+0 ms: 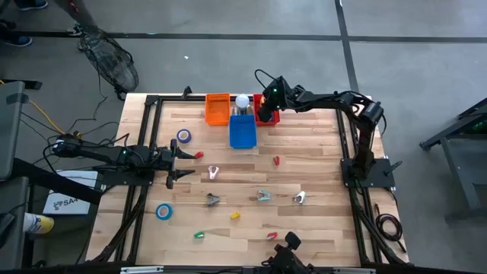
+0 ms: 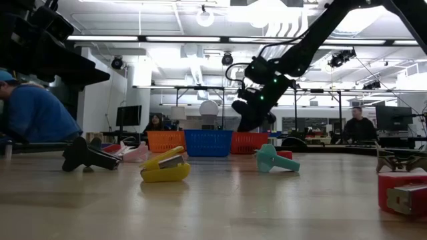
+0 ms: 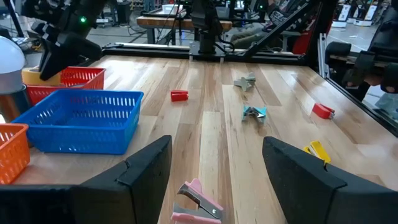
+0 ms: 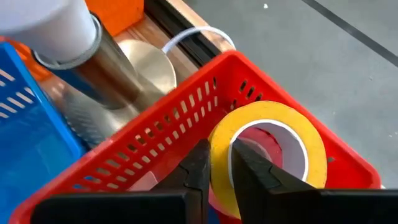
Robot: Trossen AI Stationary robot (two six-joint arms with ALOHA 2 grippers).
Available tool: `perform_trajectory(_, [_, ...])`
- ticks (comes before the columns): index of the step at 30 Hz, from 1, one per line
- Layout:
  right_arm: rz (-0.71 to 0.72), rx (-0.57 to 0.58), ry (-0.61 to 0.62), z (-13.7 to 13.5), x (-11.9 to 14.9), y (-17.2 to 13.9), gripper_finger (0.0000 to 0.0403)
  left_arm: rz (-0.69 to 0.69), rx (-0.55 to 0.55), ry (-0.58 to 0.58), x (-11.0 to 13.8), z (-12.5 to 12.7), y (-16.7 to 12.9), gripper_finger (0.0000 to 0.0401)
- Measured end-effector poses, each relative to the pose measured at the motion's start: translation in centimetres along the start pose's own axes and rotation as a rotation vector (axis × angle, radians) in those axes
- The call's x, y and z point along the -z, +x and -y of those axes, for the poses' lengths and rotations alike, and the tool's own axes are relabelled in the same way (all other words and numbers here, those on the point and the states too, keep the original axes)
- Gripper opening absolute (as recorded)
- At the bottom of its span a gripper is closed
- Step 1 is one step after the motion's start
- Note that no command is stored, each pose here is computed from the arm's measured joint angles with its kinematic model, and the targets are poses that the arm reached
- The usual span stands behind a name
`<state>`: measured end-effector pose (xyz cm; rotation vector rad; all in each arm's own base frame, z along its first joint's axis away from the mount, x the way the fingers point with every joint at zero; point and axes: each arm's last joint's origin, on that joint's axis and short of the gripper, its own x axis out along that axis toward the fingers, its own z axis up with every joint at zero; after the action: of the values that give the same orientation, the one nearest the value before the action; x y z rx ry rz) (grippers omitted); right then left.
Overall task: Pick and place Stapler, Stapler remover, tape
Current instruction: Put the yellow tape into the red basket
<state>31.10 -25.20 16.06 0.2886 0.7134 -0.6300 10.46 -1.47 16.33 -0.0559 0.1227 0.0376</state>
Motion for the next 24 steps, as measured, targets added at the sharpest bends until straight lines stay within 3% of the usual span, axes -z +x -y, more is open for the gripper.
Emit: perform_trajectory(24, [-0.023,0.039,0.004,0.13,0.23,-0.02,0.011,0.0,0.0,0.0,0.0,0.0,0.0,0.0246])
